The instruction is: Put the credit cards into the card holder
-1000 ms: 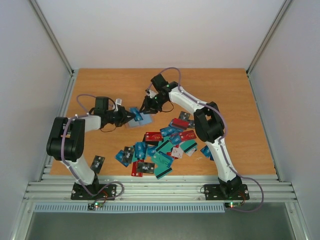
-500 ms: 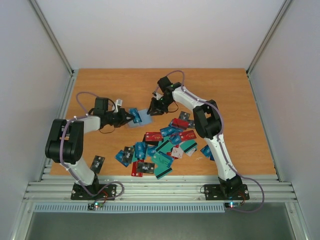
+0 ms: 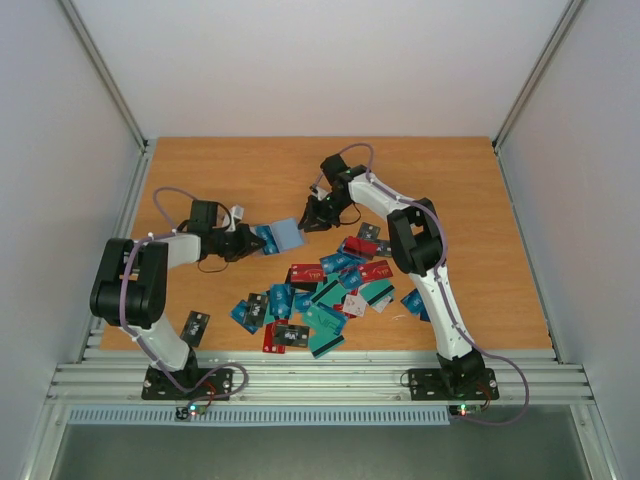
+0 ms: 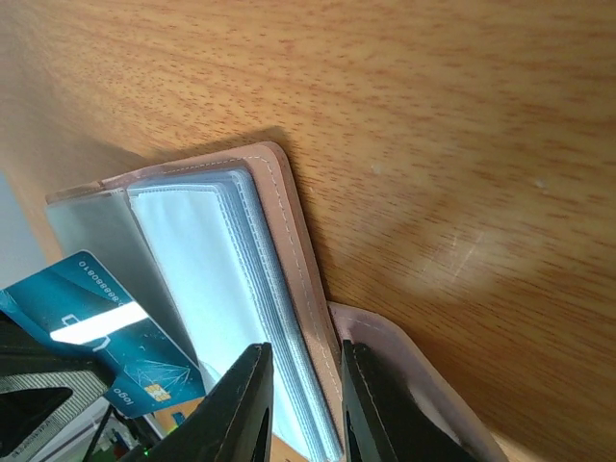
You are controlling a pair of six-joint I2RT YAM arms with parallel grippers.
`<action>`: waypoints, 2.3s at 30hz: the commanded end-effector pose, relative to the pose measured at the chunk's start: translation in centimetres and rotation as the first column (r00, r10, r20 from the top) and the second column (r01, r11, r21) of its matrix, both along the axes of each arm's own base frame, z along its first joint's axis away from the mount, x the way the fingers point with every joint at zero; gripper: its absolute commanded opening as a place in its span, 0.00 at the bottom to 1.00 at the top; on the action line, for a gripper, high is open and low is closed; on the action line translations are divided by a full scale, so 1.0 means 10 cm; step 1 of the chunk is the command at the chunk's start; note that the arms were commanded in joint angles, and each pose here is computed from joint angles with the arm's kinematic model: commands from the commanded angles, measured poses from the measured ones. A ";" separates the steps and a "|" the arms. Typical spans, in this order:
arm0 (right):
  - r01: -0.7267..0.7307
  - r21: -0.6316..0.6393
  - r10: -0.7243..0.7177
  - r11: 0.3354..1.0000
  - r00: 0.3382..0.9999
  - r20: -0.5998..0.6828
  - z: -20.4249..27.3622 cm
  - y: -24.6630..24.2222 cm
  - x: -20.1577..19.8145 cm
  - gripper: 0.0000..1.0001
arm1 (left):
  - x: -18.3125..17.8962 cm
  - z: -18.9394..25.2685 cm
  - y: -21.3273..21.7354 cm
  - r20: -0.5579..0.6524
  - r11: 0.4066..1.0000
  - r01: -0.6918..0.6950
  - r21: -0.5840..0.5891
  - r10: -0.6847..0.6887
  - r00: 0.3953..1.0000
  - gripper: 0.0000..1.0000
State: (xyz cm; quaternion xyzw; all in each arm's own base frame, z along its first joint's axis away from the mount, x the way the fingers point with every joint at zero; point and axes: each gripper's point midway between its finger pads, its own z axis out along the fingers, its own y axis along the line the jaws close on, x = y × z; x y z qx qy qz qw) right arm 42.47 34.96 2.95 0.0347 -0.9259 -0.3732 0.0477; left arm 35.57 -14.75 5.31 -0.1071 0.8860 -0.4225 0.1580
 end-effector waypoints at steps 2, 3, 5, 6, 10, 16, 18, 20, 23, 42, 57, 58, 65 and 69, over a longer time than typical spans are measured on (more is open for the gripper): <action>0.009 -0.028 -0.010 1.000 0.998 -0.060 -0.27 -0.08 -0.05 0.22 | 0.13 0.07 0.05 0.079 1.000 -0.026 0.013 0.025 0.997 0.00; 0.010 -0.026 -0.011 1.000 0.998 -0.064 -0.29 -0.08 -0.06 0.21 | 0.16 0.07 0.05 0.076 0.999 -0.044 -0.002 0.044 0.996 0.00; 0.011 -0.022 -0.013 1.000 0.998 -0.069 -0.30 -0.07 -0.06 0.21 | 0.22 0.09 0.03 0.094 0.997 -0.068 -0.030 0.071 0.993 0.00; 0.012 -0.023 -0.014 1.000 0.997 -0.072 -0.32 -0.08 -0.07 0.21 | 0.24 0.09 0.03 0.086 0.996 -0.082 -0.044 0.086 0.993 0.00; 0.012 -0.023 -0.014 1.000 0.997 -0.080 -0.34 -0.07 -0.08 0.21 | 0.26 0.05 -0.01 0.069 0.994 -0.098 -0.056 0.102 0.992 0.00; 0.010 -0.022 -0.012 1.000 0.996 -0.085 -0.36 -0.07 -0.09 0.20 | 0.26 -0.04 -0.04 0.060 0.994 -0.096 -0.054 0.099 0.993 0.00; 0.010 -0.021 -0.012 1.000 0.996 -0.088 -0.36 -0.07 -0.09 0.20 | 0.26 -0.06 -0.05 0.055 0.993 -0.098 -0.059 0.101 0.993 0.00; 0.010 -0.019 -0.011 1.000 0.996 -0.088 -0.36 -0.07 -0.09 0.20 | 0.26 -0.07 -0.07 0.053 0.992 -0.102 -0.071 0.105 0.993 0.00; 0.012 -0.018 -0.014 1.000 0.996 -0.091 -0.37 -0.07 -0.09 0.20 | 0.26 -0.08 -0.09 0.043 0.989 -0.117 -0.095 0.121 0.992 0.00; 0.016 -0.015 -0.017 1.000 0.995 -0.102 -0.37 -0.07 -0.12 0.19 | 0.21 -0.09 -0.20 0.052 0.976 -0.108 -0.188 0.120 0.991 0.00; 0.016 -0.011 -0.017 1.000 0.995 -0.101 -0.37 -0.07 -0.12 0.19 | 0.09 -0.19 -0.25 -0.021 0.981 -0.091 -0.172 0.088 0.996 0.00; 0.015 -0.010 -0.016 1.000 0.995 -0.102 -0.37 -0.07 -0.12 0.19 | 0.10 -0.19 -0.26 -0.024 0.981 -0.090 -0.172 0.087 0.996 0.00; 0.012 -0.007 -0.013 1.000 0.995 -0.103 -0.36 -0.07 -0.13 0.18 | 0.17 -0.23 -0.31 -0.058 0.980 -0.072 -0.187 0.062 0.996 0.00; 0.012 -0.007 -0.013 1.000 0.995 -0.103 -0.36 -0.07 -0.13 0.18 | 0.20 -0.25 -0.33 -0.070 0.981 -0.053 -0.186 0.041 0.997 0.00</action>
